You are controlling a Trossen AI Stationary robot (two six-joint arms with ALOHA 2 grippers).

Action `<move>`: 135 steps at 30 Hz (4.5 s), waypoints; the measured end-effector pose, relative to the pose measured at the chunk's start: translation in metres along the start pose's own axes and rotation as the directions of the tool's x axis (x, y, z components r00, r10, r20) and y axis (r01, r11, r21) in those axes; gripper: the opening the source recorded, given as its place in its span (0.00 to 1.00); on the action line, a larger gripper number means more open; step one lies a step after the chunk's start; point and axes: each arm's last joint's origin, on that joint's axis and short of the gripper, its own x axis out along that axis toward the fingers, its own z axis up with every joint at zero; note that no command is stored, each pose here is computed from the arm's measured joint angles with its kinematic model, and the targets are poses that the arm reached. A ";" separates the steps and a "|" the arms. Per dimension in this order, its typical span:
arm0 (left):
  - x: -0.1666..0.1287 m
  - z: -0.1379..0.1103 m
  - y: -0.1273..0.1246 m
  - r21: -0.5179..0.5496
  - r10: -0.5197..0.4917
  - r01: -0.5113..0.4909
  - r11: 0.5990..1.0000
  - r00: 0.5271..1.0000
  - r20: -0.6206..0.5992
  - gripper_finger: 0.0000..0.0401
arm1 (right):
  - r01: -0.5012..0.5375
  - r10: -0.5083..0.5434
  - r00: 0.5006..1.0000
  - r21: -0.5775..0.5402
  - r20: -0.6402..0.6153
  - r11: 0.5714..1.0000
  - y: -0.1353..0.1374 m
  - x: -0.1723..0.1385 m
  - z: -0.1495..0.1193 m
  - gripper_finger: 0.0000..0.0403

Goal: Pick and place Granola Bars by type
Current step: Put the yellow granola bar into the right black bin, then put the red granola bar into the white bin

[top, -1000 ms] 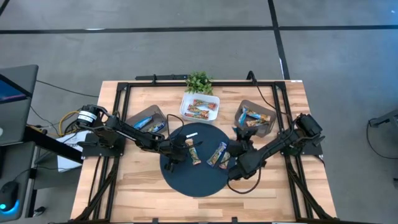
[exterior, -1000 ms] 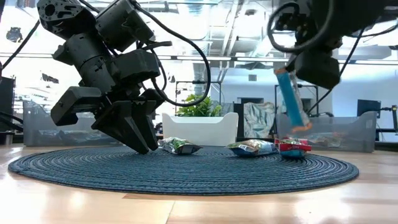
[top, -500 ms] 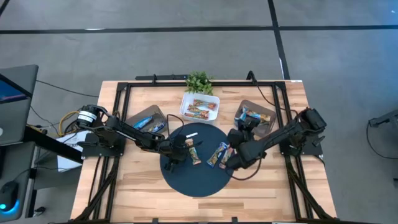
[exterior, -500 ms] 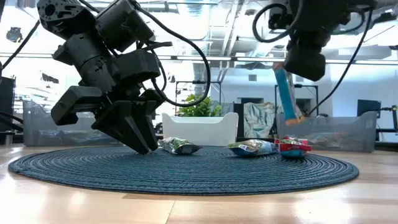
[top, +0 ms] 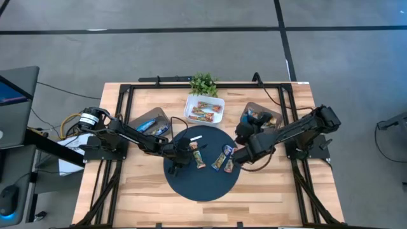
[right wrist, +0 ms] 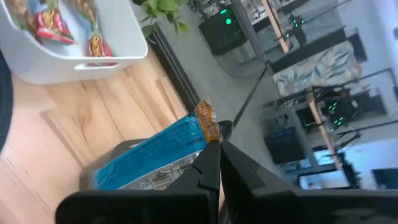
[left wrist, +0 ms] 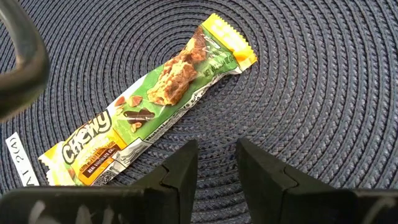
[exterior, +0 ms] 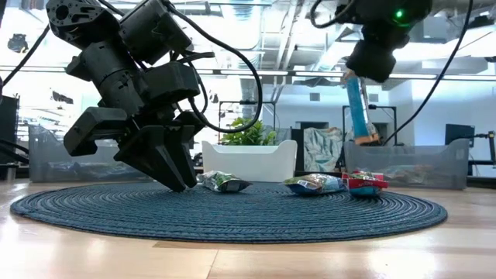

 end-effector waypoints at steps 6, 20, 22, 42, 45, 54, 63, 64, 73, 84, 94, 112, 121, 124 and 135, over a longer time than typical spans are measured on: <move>0.000 0.000 0.000 0.000 0.000 0.000 1.000 1.000 0.001 0.27 | -0.018 0.022 0.999 0.090 -0.046 0.996 -0.021 0.006 0.002 0.00; 0.000 0.000 0.000 0.000 0.000 0.000 1.000 1.000 0.000 0.27 | -0.029 0.065 0.925 0.100 -0.375 0.995 -0.033 0.053 -0.012 0.00; 0.000 0.000 0.000 0.000 0.000 0.000 1.000 1.000 0.000 0.27 | -0.022 0.060 0.914 0.098 -0.402 0.995 -0.031 0.056 -0.017 0.00; 0.000 0.000 0.000 0.000 0.001 -0.001 1.000 1.000 0.003 0.27 | -0.060 0.116 0.895 0.141 -0.431 0.988 -0.018 0.062 -0.026 0.26; 0.000 0.000 0.000 0.000 0.001 -0.001 1.000 1.000 0.004 0.27 | -0.051 0.105 0.903 0.138 -0.417 0.989 -0.018 0.063 -0.025 0.35; 0.000 0.000 0.000 0.001 0.001 -0.001 1.000 1.000 0.004 0.27 | -0.262 0.269 0.958 0.085 -0.096 0.961 0.014 0.040 -0.002 0.48; 0.000 0.000 0.000 0.002 0.005 -0.005 1.000 1.000 0.000 0.27 | -0.583 0.633 0.756 -0.269 0.167 0.767 0.047 -0.002 0.022 0.48; 0.000 0.000 0.000 0.002 0.005 -0.005 1.000 1.000 0.000 0.27 | -0.613 0.673 0.721 -0.303 0.165 0.730 0.050 -0.006 0.023 0.48; 0.000 0.000 0.000 0.002 0.007 -0.007 1.000 1.000 -0.002 0.27 | -0.707 0.806 0.585 -0.429 0.093 0.562 0.083 -0.004 0.023 0.48; 0.000 0.000 0.000 0.011 0.008 -0.008 1.000 1.000 0.000 0.27 | -0.787 0.870 0.492 -0.439 -0.023 0.433 0.115 0.022 0.023 0.48; 0.000 0.000 0.000 0.011 0.008 -0.008 1.000 1.000 0.000 0.27 | -0.834 0.909 0.414 -0.422 -0.053 0.355 0.115 0.020 0.023 0.47; 0.000 0.000 0.000 0.016 0.008 -0.008 1.000 1.000 0.002 0.27 | -0.891 0.905 0.375 -0.348 -0.198 0.293 0.109 -0.002 0.002 0.43; 0.000 0.000 0.000 0.016 0.008 -0.008 1.000 1.000 0.003 0.27 | -0.893 0.900 0.391 -0.314 -0.193 0.321 0.108 0.002 0.004 0.39; 0.000 0.000 0.000 0.016 0.008 -0.008 1.000 1.000 0.003 0.27 | -0.899 0.894 0.400 -0.276 -0.201 0.340 0.108 0.008 0.003 0.38; 0.000 0.000 0.000 0.015 0.009 -0.009 1.000 1.000 0.003 0.27 | -0.905 0.889 0.407 -0.229 -0.210 0.360 0.110 0.024 -0.006 0.35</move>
